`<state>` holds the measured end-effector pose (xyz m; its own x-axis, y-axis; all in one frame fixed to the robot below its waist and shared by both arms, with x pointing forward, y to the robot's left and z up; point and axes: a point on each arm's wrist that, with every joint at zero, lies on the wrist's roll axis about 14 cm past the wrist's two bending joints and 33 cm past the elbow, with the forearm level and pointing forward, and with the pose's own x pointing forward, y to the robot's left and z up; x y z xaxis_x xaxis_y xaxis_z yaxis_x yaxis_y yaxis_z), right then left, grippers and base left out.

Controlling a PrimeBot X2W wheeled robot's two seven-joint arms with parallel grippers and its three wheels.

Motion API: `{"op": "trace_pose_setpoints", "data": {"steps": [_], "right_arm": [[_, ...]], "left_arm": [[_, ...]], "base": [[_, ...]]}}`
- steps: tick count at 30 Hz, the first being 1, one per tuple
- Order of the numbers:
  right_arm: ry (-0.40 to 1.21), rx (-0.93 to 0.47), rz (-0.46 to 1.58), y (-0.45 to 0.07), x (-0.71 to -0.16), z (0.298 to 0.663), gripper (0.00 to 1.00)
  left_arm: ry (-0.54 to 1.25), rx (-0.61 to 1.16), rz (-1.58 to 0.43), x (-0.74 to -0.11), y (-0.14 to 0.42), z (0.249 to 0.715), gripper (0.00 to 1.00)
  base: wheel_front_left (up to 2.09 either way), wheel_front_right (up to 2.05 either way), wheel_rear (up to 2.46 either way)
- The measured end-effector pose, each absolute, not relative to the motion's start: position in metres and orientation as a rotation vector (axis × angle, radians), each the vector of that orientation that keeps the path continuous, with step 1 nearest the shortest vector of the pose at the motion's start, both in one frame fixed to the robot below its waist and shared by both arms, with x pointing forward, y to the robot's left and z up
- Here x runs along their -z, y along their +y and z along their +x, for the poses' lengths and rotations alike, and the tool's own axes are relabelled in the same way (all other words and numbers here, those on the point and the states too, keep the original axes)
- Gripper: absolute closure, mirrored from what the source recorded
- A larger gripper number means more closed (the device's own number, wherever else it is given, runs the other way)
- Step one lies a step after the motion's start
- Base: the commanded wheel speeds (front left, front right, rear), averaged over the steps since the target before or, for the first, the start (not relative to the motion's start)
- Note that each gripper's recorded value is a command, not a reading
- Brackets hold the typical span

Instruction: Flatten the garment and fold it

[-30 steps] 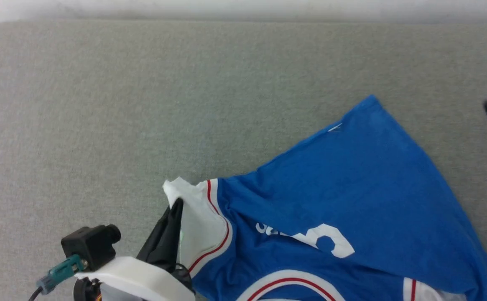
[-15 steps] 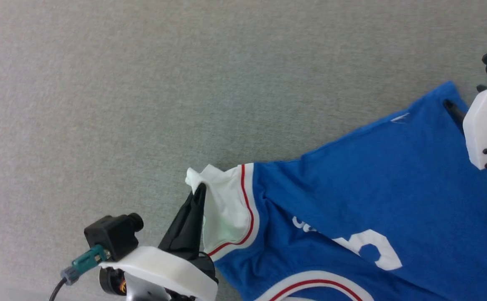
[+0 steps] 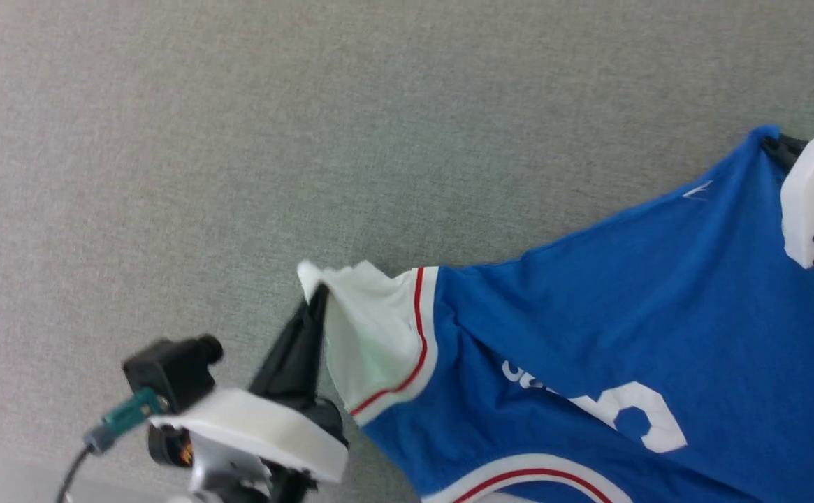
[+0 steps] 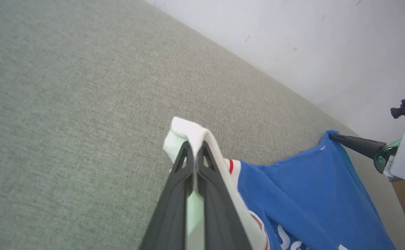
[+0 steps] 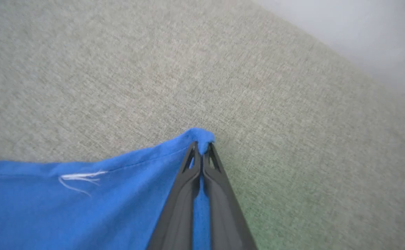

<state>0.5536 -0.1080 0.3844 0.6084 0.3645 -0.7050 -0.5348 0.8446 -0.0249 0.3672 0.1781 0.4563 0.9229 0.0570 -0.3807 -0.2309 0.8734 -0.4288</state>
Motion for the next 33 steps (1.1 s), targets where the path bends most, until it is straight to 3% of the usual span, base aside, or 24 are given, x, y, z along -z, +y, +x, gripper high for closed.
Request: {"op": "trace_pose_setpoints", "data": {"steps": [4, 9, 19, 25, 33], "right_arm": [[0.595, -0.497, -0.175, -0.107, -0.422, 0.563, 1.00], [0.381, -0.418, -0.135, -0.125, -0.488, 0.570, 1.00], [-0.092, -0.266, -0.154, -0.164, -0.683, 0.552, 1.00], [-0.237, -0.232, -0.170, -0.172, -0.762, 0.519, 1.00], [-0.310, -0.219, -0.165, -0.181, -0.824, 0.477, 1.00]], "left_arm": [[0.284, -0.110, -0.413, -0.483, 0.187, 0.386, 1.00], [0.166, -0.042, -0.174, -0.530, 0.202, 0.419, 1.00], [-0.275, 0.075, 0.109, -0.714, 0.188, 0.474, 1.00], [-0.415, 0.133, 0.144, -0.797, 0.163, 0.481, 1.00], [-0.532, 0.215, 0.135, -0.887, 0.128, 0.469, 1.00]], "base": [[0.00, 0.00, 0.00], [0.00, 0.00, 0.00], [0.00, 0.00, 0.00], [0.00, 0.00, 0.00], [0.00, 0.00, 0.00]]}}
